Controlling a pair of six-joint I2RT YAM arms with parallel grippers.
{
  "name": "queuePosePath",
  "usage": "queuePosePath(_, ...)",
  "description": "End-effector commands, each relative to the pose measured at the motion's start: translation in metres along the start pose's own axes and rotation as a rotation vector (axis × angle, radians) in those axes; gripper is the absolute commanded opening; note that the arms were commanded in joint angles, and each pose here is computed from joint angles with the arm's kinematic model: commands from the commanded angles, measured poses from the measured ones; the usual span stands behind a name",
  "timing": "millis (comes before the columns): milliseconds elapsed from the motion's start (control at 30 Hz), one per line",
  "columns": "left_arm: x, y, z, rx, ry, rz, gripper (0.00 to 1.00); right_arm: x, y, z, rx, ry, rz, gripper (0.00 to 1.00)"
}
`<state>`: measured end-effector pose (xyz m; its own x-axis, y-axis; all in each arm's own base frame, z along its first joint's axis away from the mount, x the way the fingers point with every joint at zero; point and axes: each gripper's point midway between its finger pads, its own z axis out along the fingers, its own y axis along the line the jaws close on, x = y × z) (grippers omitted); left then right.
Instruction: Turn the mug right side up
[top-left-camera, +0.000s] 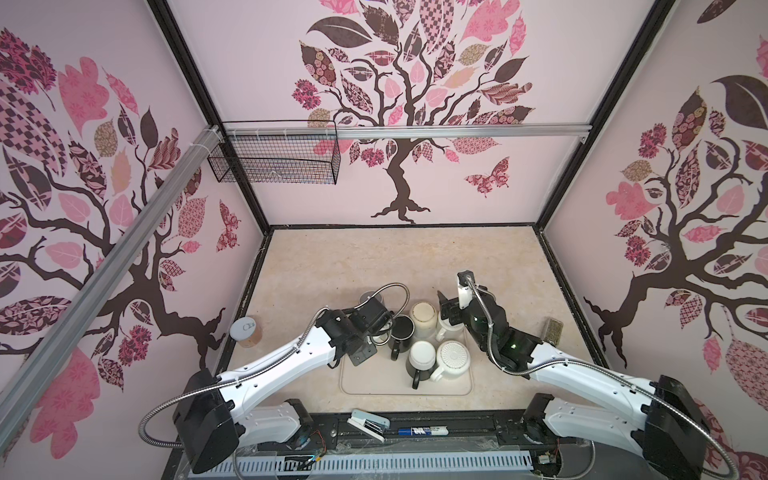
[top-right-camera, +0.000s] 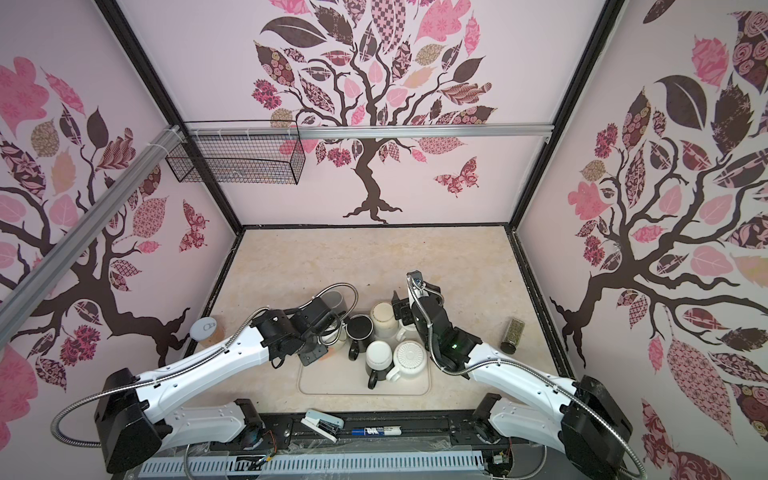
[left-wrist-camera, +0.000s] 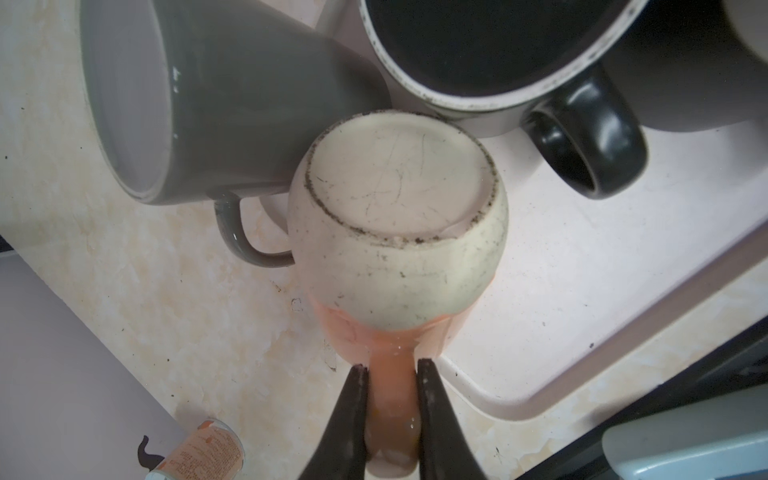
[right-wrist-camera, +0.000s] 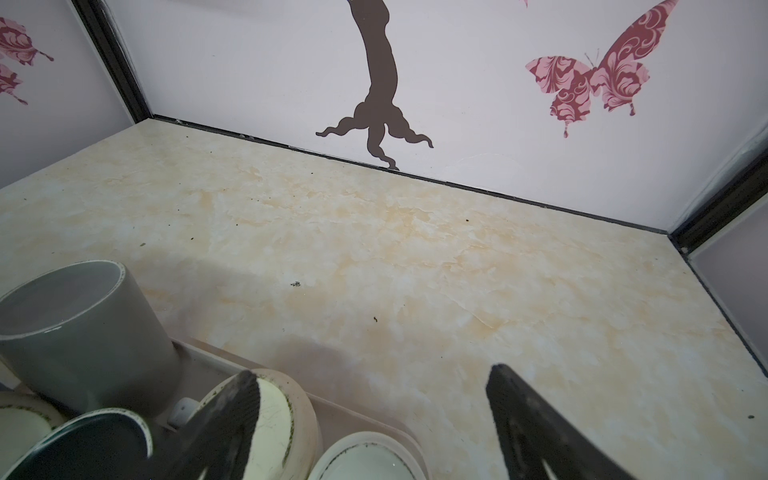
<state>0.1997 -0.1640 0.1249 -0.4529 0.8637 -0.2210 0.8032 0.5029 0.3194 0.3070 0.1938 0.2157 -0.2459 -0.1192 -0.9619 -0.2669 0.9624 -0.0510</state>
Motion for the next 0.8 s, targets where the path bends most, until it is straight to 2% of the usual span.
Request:
queuePosePath(0, -0.016, -0.020, -0.004, 0.091, -0.085, 0.029, 0.00, -0.003, 0.001, 0.001, 0.000, -0.010, 0.015, 0.89)
queuePosePath(333, -0.014, -0.029, 0.005, 0.116, -0.030, 0.064, 0.00, 0.000, 0.005, 0.002, -0.019, 0.013, 0.032, 0.89)
queuePosePath(467, -0.010, -0.024, 0.017, 0.074, 0.019, 0.057, 0.00, 0.000, 0.003, 0.001, -0.010, 0.010, 0.028, 0.90)
queuePosePath(767, -0.008, -0.018, 0.018, 0.037, 0.031, 0.046, 0.00, 0.001, -0.001, -0.003, -0.003, -0.003, 0.029, 0.93)
